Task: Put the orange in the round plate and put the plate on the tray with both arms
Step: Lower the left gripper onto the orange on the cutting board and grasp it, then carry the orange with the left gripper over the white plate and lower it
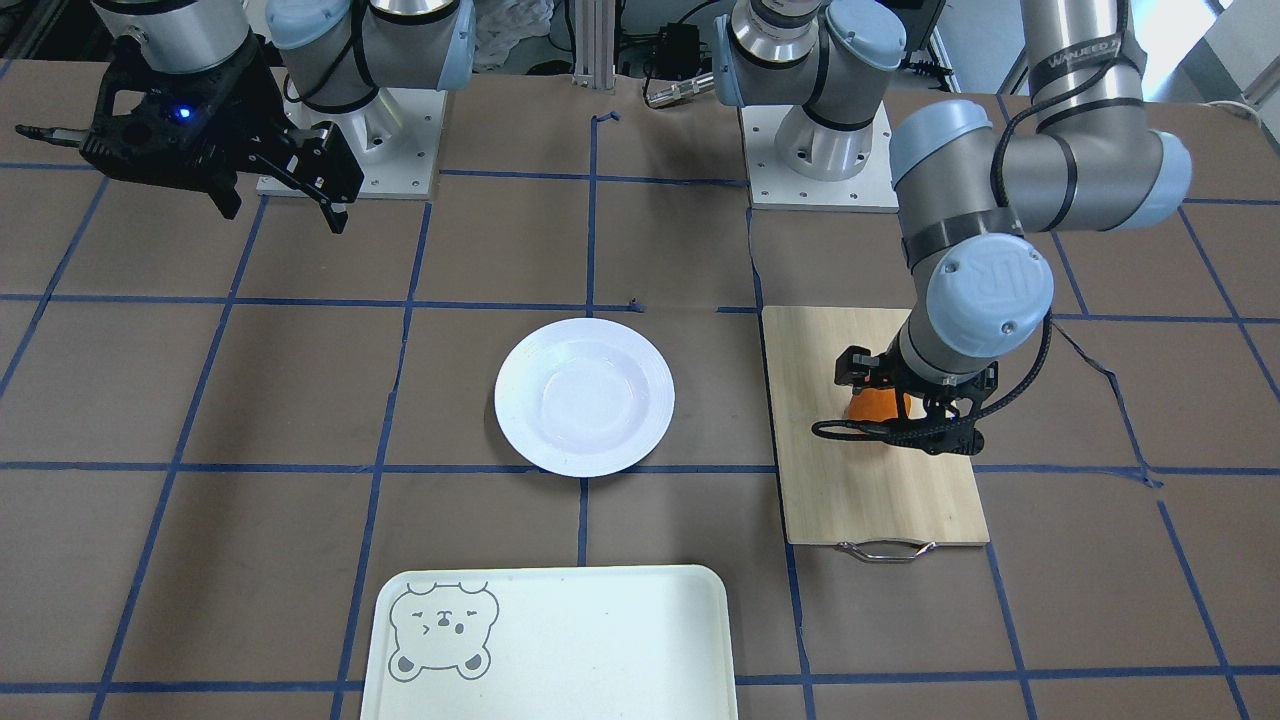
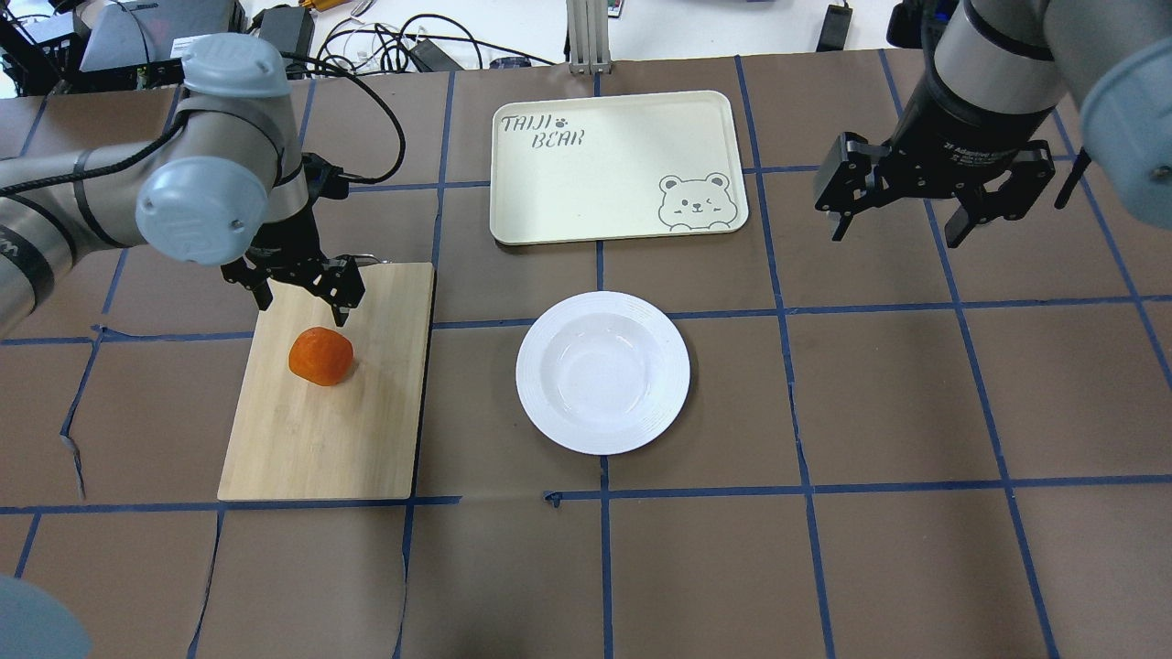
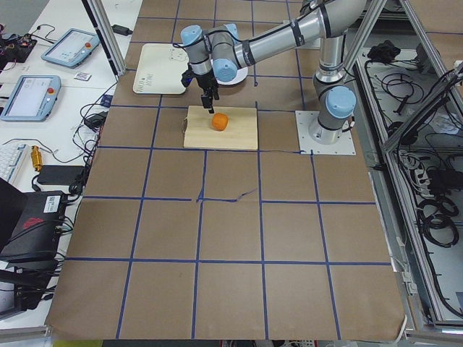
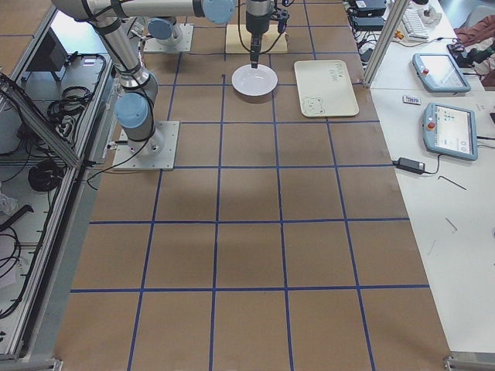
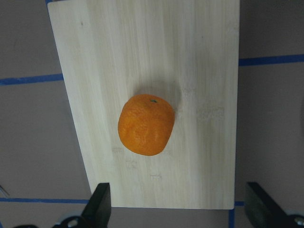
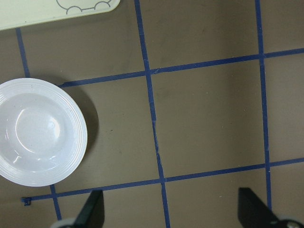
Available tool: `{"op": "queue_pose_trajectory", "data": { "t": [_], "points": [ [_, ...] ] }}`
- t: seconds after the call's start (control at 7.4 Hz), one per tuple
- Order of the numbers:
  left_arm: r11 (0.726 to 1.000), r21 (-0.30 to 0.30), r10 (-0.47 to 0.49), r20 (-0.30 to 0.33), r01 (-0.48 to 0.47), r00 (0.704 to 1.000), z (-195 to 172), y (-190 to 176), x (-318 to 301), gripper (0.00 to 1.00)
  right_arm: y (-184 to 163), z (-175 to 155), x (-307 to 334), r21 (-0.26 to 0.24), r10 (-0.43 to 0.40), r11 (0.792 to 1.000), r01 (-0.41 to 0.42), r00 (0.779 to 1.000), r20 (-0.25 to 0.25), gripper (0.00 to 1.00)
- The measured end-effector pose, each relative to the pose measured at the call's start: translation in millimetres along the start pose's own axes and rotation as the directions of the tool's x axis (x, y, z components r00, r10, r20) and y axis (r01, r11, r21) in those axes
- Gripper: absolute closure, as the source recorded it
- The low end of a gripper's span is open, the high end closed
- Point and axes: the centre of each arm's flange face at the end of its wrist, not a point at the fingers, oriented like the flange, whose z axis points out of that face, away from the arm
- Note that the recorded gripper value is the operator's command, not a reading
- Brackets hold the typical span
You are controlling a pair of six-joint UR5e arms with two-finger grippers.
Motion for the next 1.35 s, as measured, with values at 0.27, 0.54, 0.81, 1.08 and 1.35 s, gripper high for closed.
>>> {"op": "queue_pose_trajectory", "data": {
  "t": [0.27,0.54,0.81,1.08,1.35],
  "points": [
    [0.998,-0.046,0.035,-0.001,-0.035,0.999,47.1,-13.5,8.3,0.04,-0.1,-0.4,-0.2,0.002,0.000,1.000,0.000,1.000,0.002,0.00],
    [0.994,-0.091,0.063,0.014,-0.061,0.998,70.4,-19.3,10.6,0.84,0.2,1.8,-0.3,-0.003,0.000,1.000,0.000,1.000,0.003,0.00],
    [0.995,-0.097,0.036,0.022,-0.034,0.999,70.9,-20.1,9.9,0.91,0.0,3.6,-0.3,-0.007,0.000,1.000,0.000,1.000,0.001,0.00],
    [0.997,-0.078,-0.019,-0.033,0.017,0.999,45.7,-22.1,14.3,0.91,-0.5,4.8,-0.4,-0.007,0.000,1.000,0.000,1.000,0.002,0.00],
    [0.986,-0.089,-0.151,-0.128,0.141,0.980,9.6,-28.9,47.7,0.91,-1.5,3.4,-0.9,-0.001,-0.001,1.000,0.001,1.000,0.004,0.00]
  ]
}}
